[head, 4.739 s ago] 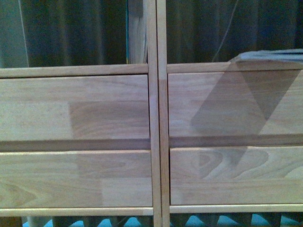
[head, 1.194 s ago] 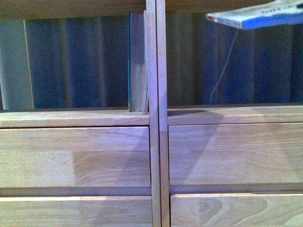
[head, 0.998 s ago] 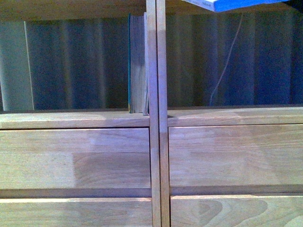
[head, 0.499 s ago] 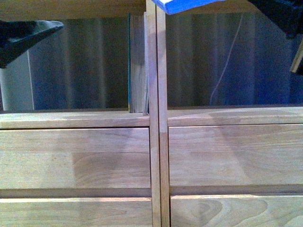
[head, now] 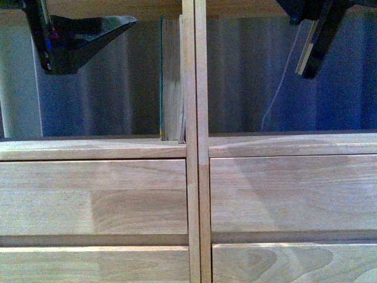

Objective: Organize books on shelf

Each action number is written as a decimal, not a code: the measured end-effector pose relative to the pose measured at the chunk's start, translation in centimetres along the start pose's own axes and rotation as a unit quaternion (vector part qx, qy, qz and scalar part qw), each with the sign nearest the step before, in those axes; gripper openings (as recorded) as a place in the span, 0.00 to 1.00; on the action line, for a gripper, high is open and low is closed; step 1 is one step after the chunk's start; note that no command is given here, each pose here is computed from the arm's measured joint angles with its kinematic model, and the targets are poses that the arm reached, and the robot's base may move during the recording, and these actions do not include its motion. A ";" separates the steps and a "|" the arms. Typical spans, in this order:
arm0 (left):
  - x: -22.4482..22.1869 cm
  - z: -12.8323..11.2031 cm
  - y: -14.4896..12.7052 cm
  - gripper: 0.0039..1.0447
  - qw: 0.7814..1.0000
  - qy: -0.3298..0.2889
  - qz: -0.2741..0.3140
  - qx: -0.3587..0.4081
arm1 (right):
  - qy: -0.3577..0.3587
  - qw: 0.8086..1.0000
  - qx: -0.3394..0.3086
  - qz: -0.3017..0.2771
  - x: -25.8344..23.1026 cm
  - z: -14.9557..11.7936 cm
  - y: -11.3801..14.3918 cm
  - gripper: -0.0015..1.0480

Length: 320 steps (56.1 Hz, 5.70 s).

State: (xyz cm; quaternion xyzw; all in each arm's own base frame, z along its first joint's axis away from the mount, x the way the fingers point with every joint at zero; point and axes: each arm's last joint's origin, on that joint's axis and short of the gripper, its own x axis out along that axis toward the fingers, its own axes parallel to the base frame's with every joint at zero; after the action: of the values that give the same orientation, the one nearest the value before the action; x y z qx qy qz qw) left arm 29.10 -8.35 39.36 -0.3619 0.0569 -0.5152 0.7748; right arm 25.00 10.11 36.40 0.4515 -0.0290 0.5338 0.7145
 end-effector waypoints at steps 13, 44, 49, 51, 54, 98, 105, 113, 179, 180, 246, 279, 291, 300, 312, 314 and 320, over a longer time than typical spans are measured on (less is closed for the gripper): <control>0.8 -1.2 -1.9 0.58 0.999 0.020 -0.049 0.010 | 0.019 0.999 0.001 0.030 0.2 -0.9 0.5 0.07; -0.9 -0.2 -1.9 0.16 0.997 -0.045 -0.014 0.066 | 0.049 0.998 -0.016 0.024 -0.8 -1.9 -0.3 0.46; -2.3 0.6 -0.7 0.16 0.990 -0.088 0.034 0.101 | 0.049 0.998 -0.025 0.008 -2.1 -1.5 -0.9 0.59; -2.9 0.9 -0.2 0.16 0.987 -0.100 0.054 0.115 | 0.047 0.998 -0.031 0.002 -2.7 -1.2 -1.1 0.64; -3.6 1.2 0.4 0.16 0.981 -0.115 0.079 0.137 | 0.040 0.998 -0.039 -0.008 -3.6 -0.7 -1.4 0.70; -2.7 5.3 13.3 0.16 0.852 -0.093 0.302 0.418 | -0.006 0.993 -0.085 -0.083 -12.1 1.9 -1.7 0.93; -0.7 5.1 15.2 0.16 0.832 -0.069 0.313 0.452 | 0.014 0.977 -0.162 -0.135 -16.4 1.3 0.9 0.93; 1.0 4.8 16.5 0.16 0.823 -0.053 0.315 0.470 | -0.021 0.923 -0.309 -0.230 -18.6 0.5 4.3 0.93; 11.4 4.5 21.9 0.49 0.770 -0.019 0.369 0.521 | 0.025 0.858 -0.453 -0.242 -18.8 0.1 4.8 0.93; 11.3 4.5 22.0 0.51 0.769 -0.019 0.370 0.521 | 0.025 0.858 -0.453 -0.242 -18.8 0.1 4.8 0.93; -8.7 -3.8 4.2 0.91 0.830 -0.039 0.384 0.403 | 0.025 0.858 -0.453 -0.242 -18.8 0.1 4.8 0.93; -16.8 -13.5 4.6 0.03 0.776 -0.053 0.515 0.361 | 0.027 0.717 -0.443 -0.537 -21.7 -6.8 1.3 0.09; -18.2 -15.6 4.1 0.03 0.775 -0.054 0.515 0.361 | 0.032 0.716 -0.446 -0.536 -21.9 -8.8 0.5 0.03; -19.0 -16.7 3.8 0.03 0.775 -0.055 0.515 0.362 | 0.031 0.716 -0.447 -0.536 -22.5 -9.5 0.2 0.03; -19.8 -17.9 3.4 0.03 0.775 -0.055 0.514 0.362 | 0.037 0.715 -0.442 -0.541 -23.4 -10.4 0.3 0.03; -19.9 -18.1 3.4 0.03 0.775 -0.055 0.515 0.362 | 0.037 0.715 -0.442 -0.540 -23.6 -10.7 0.2 0.03; -20.2 -18.6 3.2 0.03 0.775 -0.055 0.515 0.362 | 0.028 0.716 -0.449 -0.534 -23.6 -10.7 0.4 0.03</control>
State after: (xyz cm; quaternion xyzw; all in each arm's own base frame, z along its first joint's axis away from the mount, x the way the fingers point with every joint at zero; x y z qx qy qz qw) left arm 13.56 -0.04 18.03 0.0011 0.0016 -0.0015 1.0000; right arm 9.80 -0.02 17.96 0.0030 0.0010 -0.0002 1.0000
